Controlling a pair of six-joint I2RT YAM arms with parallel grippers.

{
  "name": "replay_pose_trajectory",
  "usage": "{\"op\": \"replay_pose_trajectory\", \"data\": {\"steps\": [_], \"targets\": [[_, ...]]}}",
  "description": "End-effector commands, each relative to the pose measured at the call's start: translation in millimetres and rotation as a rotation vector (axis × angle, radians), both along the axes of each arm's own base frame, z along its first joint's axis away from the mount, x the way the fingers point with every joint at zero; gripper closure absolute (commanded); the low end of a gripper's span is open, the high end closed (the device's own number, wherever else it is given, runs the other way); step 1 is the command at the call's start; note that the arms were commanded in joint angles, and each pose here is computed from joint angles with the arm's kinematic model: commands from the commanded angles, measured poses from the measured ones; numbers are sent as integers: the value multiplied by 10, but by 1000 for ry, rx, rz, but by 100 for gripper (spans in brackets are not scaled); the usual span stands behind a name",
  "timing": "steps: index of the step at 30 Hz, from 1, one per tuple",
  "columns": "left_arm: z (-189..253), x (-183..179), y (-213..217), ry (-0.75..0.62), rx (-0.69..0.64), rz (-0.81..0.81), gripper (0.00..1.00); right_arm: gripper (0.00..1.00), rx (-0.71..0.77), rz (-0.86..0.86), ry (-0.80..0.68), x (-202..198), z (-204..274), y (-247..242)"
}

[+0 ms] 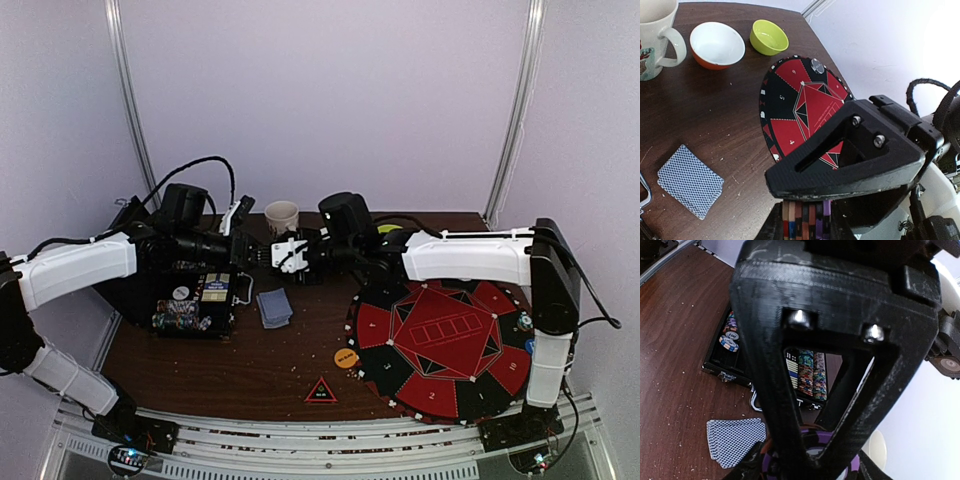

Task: Distribute texas hold em gaming equipment
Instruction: Pass from the left arm to the right

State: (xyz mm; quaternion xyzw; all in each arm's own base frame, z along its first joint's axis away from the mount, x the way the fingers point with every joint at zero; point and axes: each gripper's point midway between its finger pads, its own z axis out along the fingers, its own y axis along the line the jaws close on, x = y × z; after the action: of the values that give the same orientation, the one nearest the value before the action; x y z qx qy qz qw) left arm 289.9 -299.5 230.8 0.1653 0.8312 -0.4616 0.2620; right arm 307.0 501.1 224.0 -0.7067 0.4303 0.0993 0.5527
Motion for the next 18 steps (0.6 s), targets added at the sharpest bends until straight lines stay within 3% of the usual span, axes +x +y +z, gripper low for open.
{"op": "replay_pose_trajectory", "data": {"steps": [1,5,15,18], "targets": [[173,17,-50,-58,-53,-17,100,63,21,7,-16,14,101,66],[112,24,-56,-45,-46,-17,100,68,32,7,-10,8,148,80],[15,39,-82,-33,-50,-21,85,73,56,15,23,-24,217,98],[-6,31,-90,-31,-52,-26,95,70,79,14,34,-25,258,118]]}}
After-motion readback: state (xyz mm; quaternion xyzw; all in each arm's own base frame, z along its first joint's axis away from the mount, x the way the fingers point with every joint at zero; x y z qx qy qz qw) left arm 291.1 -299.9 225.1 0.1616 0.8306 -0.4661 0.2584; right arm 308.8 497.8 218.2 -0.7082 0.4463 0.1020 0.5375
